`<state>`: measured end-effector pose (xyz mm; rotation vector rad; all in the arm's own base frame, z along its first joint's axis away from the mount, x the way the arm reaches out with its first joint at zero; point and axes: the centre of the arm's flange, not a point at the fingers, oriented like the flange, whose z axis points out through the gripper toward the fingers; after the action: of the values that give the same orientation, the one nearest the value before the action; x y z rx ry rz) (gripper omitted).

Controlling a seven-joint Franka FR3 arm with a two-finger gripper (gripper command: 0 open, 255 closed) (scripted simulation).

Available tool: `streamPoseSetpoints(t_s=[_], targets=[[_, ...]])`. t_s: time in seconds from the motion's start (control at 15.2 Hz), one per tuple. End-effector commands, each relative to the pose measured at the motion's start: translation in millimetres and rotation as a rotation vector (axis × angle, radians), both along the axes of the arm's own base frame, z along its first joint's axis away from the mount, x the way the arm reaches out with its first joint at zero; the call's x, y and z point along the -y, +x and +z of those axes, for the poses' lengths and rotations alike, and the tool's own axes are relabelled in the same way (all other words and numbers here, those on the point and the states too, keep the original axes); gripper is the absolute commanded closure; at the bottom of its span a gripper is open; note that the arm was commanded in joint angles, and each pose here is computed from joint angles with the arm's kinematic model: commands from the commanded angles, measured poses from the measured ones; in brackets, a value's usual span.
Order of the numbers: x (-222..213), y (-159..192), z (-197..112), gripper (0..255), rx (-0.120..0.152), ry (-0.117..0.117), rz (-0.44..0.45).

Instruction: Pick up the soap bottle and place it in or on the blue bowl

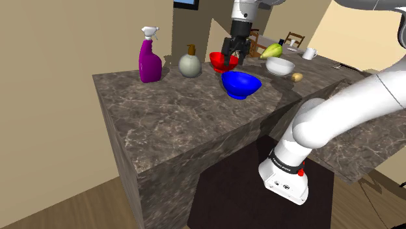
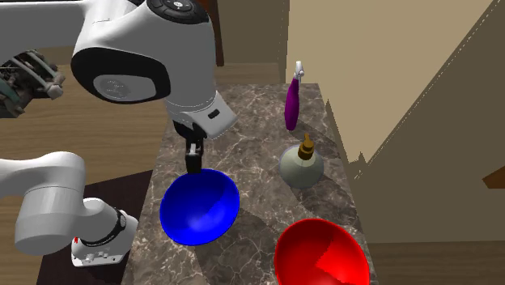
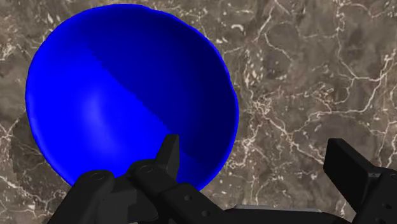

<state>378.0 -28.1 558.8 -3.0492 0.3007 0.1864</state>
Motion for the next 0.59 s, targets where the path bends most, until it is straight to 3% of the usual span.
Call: streamPoseSetpoints(t_s=[0.0, 0.53], targets=[[4, 27, -3, 0, 0.013, -0.005, 0.003], [18, 123, -1, 0, 0.065, -0.024, 0.014]])
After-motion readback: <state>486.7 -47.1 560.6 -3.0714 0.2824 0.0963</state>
